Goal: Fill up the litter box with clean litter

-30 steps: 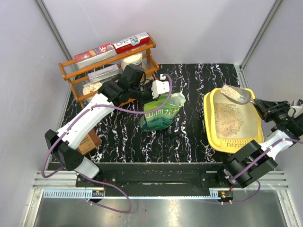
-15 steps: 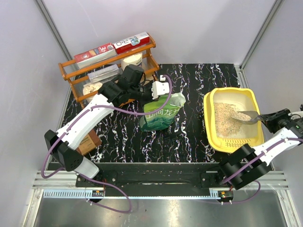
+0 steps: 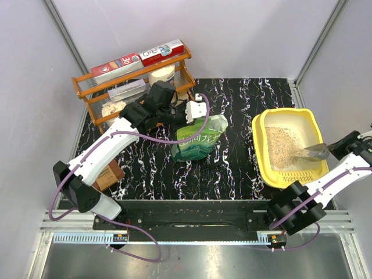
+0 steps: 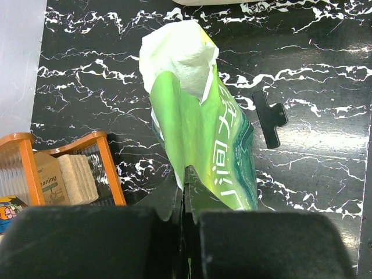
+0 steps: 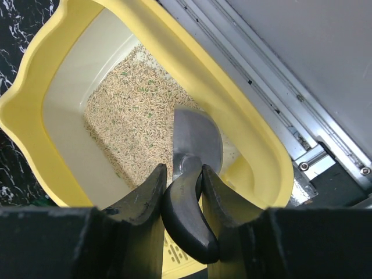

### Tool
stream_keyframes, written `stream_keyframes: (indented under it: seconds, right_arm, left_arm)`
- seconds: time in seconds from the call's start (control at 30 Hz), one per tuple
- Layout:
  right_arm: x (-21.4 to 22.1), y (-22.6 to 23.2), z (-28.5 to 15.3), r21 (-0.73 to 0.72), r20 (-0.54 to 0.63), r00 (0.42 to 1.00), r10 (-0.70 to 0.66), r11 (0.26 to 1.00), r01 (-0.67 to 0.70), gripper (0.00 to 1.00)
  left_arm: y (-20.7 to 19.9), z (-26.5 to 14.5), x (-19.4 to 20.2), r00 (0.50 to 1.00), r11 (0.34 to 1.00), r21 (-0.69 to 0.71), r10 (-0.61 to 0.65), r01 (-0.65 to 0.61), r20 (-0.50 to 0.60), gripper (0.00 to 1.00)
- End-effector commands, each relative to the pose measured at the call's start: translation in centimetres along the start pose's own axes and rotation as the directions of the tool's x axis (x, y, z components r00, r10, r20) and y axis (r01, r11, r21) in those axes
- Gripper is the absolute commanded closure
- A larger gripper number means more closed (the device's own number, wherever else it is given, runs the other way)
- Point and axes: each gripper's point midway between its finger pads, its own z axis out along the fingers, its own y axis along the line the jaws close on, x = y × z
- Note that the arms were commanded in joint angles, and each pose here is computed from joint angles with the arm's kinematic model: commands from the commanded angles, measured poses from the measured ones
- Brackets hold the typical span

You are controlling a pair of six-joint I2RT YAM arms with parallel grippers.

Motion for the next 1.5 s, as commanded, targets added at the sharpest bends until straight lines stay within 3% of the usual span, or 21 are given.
stream_keyframes:
  seconds: [0.0, 0.37, 0.5, 0.6, 0.67, 0.77, 0.87, 1.0, 1.23, 1.47]
  right_arm:
    - [-3.4, 0.7, -1.8, 0.047, 0.113, 0.983, -0.143, 0.989, 0.139, 1.00]
    - [-3.5, 4.2, -1.4, -0.060, 0.096, 0.979, -0.178, 0.981, 0.184, 1.00]
    - [-3.8, 8.7, -3.1, -0.215, 0.098, 0.987, -0.130, 0.965, 0.148, 1.00]
    - [-4.4, 14.8, -6.0, -0.477, 0.098, 0.991, -0.088, 0.870, 0.125, 1.00]
    - [-4.2, 19.4, -8.2, -0.644, 0.107, 0.988, -0.113, 0.749, 0.156, 1.00]
    - [-2.2, 24.5, -10.7, -0.784, 0.133, 0.967, -0.218, 0.573, 0.238, 1.00]
    - [0.2, 27.5, -11.5, -0.850, 0.125, 0.940, -0.317, 0.454, 0.266, 1.00]
    - [1.9, 29.9, -11.2, -0.887, 0.127, 0.909, -0.398, 0.365, 0.283, 1.00]
    - [3.4, 33.0, -10.3, -0.912, 0.147, 0.868, -0.474, 0.276, 0.305, 1.00]
    - [6.8, 34.1, -7.9, -0.902, 0.202, 0.776, -0.598, 0.194, 0.384, 1.00]
  left_arm:
    - [1.3, -2.5, -6.4, 0.968, 0.991, -0.077, 0.122, -0.108, 0.219, 1.00]
    - [1.5, -3.1, -6.6, 0.971, 0.992, -0.100, 0.097, -0.077, 0.216, 1.00]
    - [1.5, -3.3, -6.4, 0.973, 0.991, -0.110, 0.095, -0.073, 0.208, 1.00]
    - [1.4, -3.3, -6.1, 0.975, 0.991, -0.112, 0.091, -0.069, 0.202, 1.00]
    - [1.3, -3.2, -5.9, 0.977, 0.992, -0.109, 0.079, -0.058, 0.198, 1.00]
    - [1.2, -3.3, -5.7, 0.979, 0.992, -0.109, 0.075, -0.055, 0.192, 1.00]
    - [1.3, -3.3, -5.4, 0.981, 0.992, -0.114, 0.067, -0.046, 0.181, 1.00]
    - [1.3, -3.6, -5.3, 0.983, 0.991, -0.128, 0.057, -0.035, 0.176, 1.00]
    - [1.5, -3.9, -5.1, 0.985, 0.989, -0.150, 0.043, -0.018, 0.167, 1.00]
    - [1.8, -4.2, -5.2, 0.986, 0.986, -0.167, 0.028, 0.000, 0.164, 1.00]
